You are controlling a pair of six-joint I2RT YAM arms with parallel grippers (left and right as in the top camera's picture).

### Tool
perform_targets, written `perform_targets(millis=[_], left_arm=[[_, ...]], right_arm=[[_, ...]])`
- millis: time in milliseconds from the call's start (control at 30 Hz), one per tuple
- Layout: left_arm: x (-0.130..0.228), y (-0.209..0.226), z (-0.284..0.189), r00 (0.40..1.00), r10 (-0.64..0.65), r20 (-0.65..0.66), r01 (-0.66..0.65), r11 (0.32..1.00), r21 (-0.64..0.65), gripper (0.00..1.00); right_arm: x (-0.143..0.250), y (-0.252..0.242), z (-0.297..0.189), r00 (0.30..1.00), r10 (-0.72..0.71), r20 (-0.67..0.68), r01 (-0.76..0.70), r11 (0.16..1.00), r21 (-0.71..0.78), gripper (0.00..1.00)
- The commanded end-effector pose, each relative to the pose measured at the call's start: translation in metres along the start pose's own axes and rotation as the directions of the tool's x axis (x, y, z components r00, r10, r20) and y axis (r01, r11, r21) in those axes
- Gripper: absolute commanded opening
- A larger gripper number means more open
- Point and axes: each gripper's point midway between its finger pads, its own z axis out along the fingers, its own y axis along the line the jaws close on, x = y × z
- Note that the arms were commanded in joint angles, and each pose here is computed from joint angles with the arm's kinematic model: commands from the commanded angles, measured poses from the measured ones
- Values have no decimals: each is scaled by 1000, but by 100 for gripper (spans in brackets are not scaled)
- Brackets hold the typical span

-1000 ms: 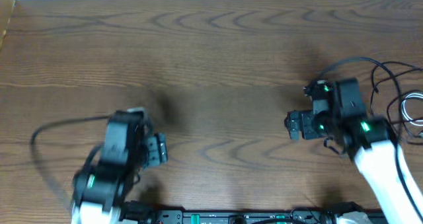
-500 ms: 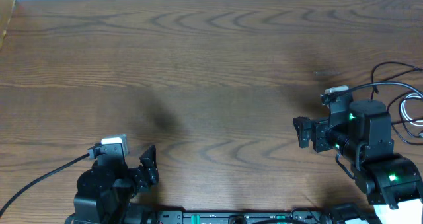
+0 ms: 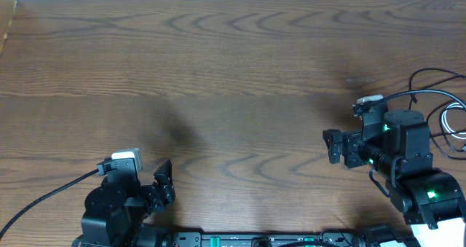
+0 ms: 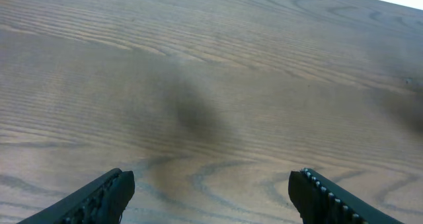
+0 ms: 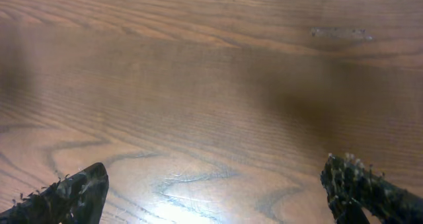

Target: Untangle cables

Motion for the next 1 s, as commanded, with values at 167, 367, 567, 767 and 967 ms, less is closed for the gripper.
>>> perform_targets(millis=[167,367,567,767,967], left_arm=[[0,2,0,1000,-14,4,14,1000,-10,80],[0,2,0,1000,-14,4,14,1000,-10,80],[0,2,0,1000,-15,4,15,1000,-10,80],[0,2,0,1000,-14,4,14,1000,-10,81],[0,2,0,1000,-14,4,14,1000,-10,80]], right_arm=[[-8,-15,-11,996,-43,77,37,996,82,99],[-14,-21,-24,973,-78,217,55,992,109,99],[-20,-25,-30,900,-99,424,49,991,126,99],[-30,-30,-42,735,-120,667,29,989,146,99],[-31,-36,-45,590,-146,794,19,986,167,99]])
